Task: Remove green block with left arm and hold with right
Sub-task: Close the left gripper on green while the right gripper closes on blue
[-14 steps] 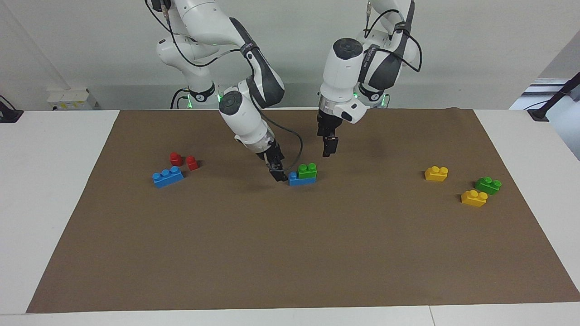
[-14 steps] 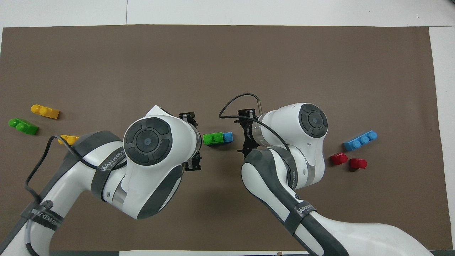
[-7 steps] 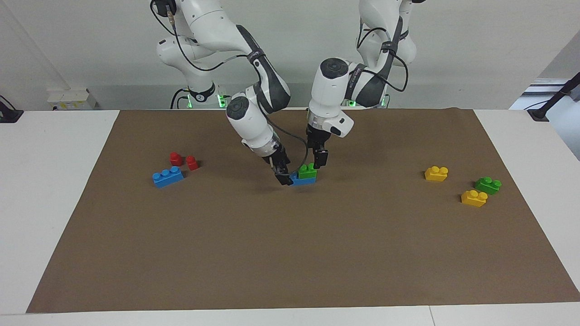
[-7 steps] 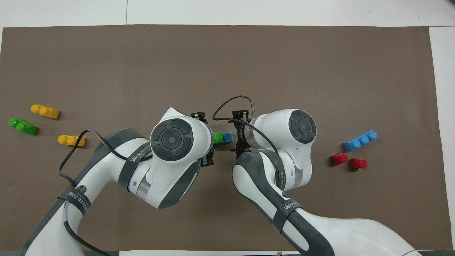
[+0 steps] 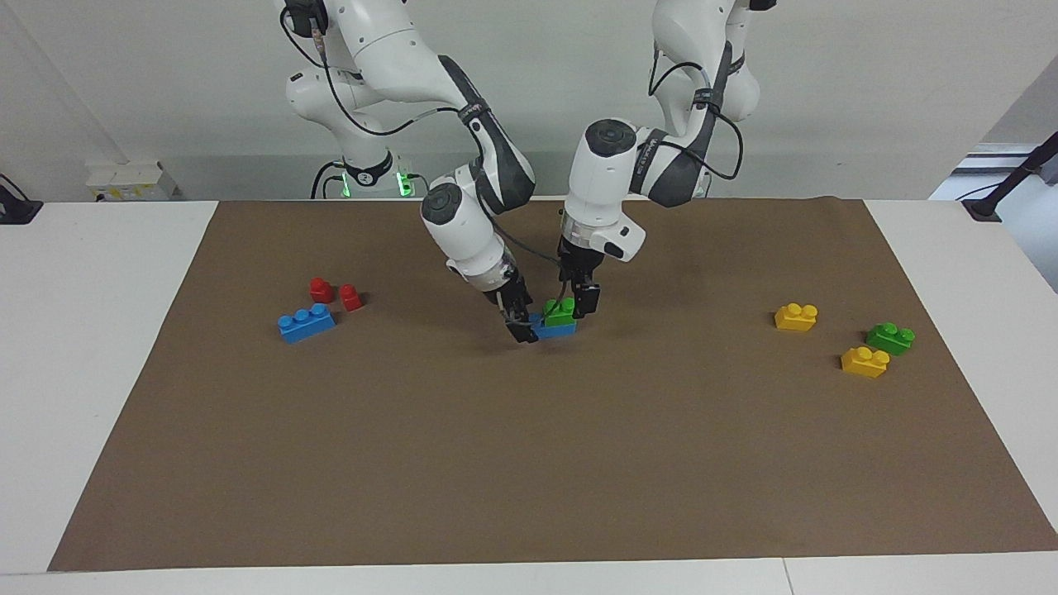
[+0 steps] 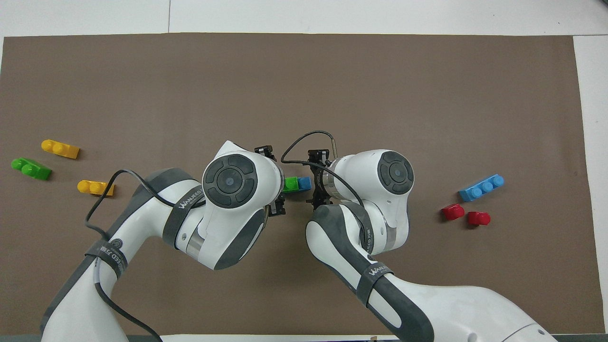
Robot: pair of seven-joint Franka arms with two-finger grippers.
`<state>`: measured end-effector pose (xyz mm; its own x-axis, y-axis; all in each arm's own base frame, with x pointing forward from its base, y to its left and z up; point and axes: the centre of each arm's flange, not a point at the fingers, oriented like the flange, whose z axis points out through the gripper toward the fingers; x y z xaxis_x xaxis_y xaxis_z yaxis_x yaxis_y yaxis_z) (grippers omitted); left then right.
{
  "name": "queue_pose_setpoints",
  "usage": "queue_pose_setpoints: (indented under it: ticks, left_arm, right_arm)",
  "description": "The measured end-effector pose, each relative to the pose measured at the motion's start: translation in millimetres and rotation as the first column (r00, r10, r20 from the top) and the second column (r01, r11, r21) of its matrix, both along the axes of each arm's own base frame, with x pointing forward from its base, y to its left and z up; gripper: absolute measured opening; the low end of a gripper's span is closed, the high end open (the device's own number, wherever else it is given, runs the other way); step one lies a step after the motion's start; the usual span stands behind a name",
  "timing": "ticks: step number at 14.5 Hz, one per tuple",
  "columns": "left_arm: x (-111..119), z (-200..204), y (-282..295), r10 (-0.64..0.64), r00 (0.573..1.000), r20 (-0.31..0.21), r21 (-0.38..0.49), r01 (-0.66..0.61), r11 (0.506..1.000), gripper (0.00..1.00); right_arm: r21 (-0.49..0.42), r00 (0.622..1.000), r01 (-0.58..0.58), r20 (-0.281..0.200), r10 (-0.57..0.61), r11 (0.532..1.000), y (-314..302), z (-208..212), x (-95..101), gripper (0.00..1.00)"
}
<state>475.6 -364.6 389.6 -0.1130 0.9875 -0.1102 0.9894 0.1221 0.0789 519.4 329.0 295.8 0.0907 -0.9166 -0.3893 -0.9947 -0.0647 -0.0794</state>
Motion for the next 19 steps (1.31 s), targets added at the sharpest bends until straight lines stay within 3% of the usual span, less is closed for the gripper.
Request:
queue_pose_setpoints:
  ticks: [6,7,9,11,13,14,19]
  left_arm:
    - [3,-30,-2,-0.001,1.0,-0.024,0.022,0.001,1.0,1.0]
    - [3,-30,-2,-0.001,1.0,-0.025,0.022,0.001,1.0,1.0]
    - [3,-30,-2,-0.001,1.0,-0.025,0.022,0.001,1.0,1.0]
    - [3,-30,-2,-0.001,1.0,-0.025,0.022,0.001,1.0,1.0]
    - [3,-30,-2,-0.001,1.0,-0.024,0.022,0.001,1.0,1.0]
    - [3,-30,-2,-0.001,1.0,-0.025,0.022,0.001,1.0,1.0]
    - [3,-32,-2,-0.001,1.0,-0.026,0.024,0.002,1.0,1.0]
  right_arm:
    - [-0.009,1.0,0.005,0.005,-0.005,1.0,0,-14,1.0,0.99]
    - [-0.005,1.0,0.011,0.003,-0.011,1.0,0,-14,1.1,0.94]
    - [0.01,0.999,0.033,-0.008,-0.033,0.999,-1,-14,1.5,0.71]
    - [0.013,0.999,0.037,-0.01,-0.037,0.999,-1,-15,1.6,0.66]
    - [0.013,0.999,0.038,-0.01,-0.037,0.999,-1,-15,1.7,0.42]
    - [0.014,0.999,0.038,-0.01,-0.038,0.999,-1,-14,1.8,0.34]
    - [0.015,0.999,0.042,-0.011,-0.042,0.999,-2,-15,2.2,0.34]
